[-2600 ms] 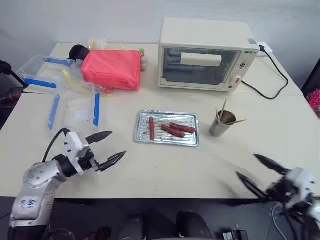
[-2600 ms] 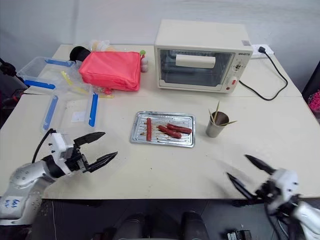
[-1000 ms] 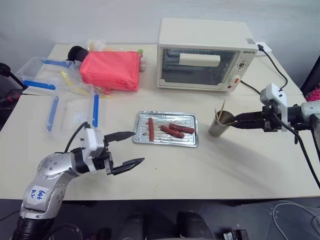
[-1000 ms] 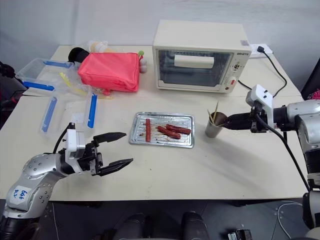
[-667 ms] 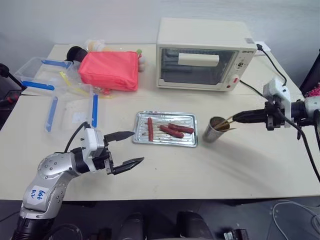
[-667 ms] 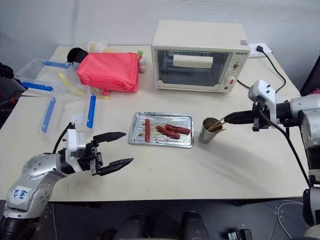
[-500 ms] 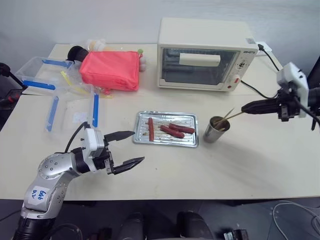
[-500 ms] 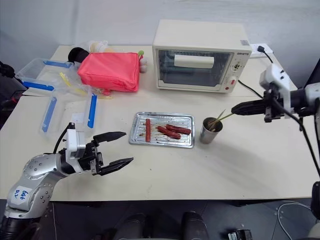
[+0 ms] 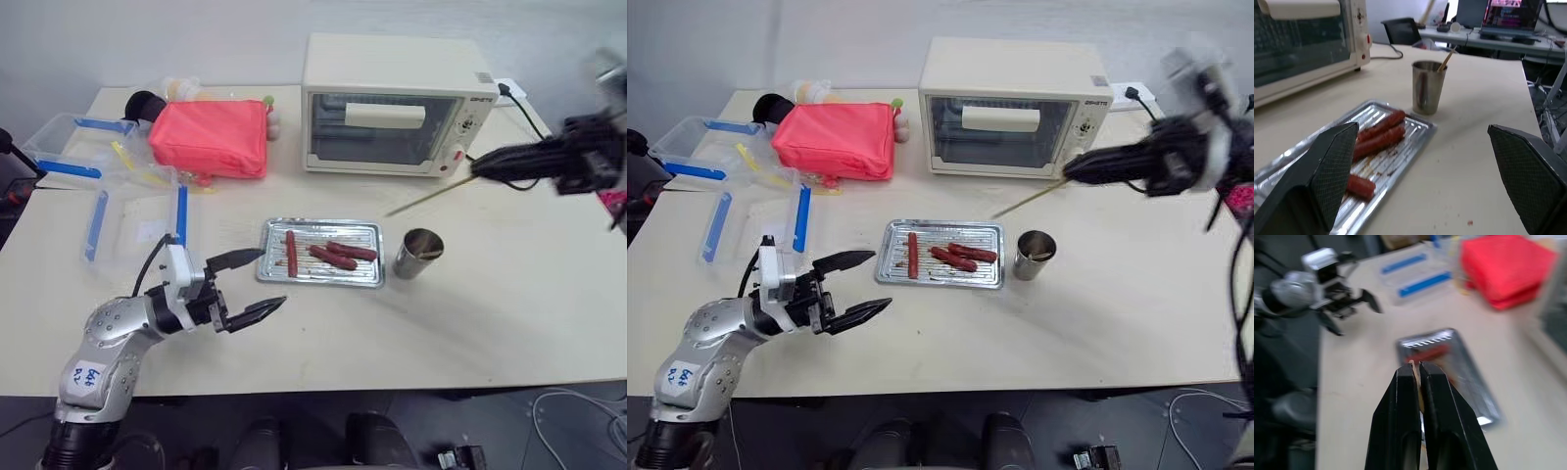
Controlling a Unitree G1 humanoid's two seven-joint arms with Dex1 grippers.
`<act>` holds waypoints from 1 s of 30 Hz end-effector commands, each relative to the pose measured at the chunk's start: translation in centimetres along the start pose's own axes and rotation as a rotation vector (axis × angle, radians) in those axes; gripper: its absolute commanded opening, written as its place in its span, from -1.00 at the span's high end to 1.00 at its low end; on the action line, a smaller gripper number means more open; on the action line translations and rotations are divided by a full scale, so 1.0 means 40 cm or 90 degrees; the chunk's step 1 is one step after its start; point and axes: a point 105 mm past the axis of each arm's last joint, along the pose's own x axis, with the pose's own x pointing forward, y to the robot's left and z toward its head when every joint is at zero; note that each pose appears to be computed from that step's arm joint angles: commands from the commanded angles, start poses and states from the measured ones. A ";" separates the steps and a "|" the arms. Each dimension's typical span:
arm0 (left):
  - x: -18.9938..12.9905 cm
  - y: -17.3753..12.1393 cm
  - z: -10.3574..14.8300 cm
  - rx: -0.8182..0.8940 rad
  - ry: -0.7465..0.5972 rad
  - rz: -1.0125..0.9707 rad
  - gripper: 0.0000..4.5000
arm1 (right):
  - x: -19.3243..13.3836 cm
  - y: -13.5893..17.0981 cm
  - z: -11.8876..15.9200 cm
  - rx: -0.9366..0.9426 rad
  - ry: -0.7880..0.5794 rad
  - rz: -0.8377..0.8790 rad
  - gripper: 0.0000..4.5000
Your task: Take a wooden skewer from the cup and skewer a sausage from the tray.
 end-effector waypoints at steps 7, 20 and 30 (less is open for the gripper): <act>0.100 -0.027 0.083 -0.011 -0.124 -0.053 -1.00 | 0.159 0.046 -0.015 0.023 -0.150 0.104 0.99; 0.129 -0.044 0.115 -0.040 -0.174 -0.072 -0.73 | 0.201 0.050 -0.034 0.041 -0.182 0.104 1.00; 0.132 -0.042 0.110 -0.040 -0.175 -0.064 0.67 | 0.204 0.050 -0.031 0.044 -0.198 0.101 1.00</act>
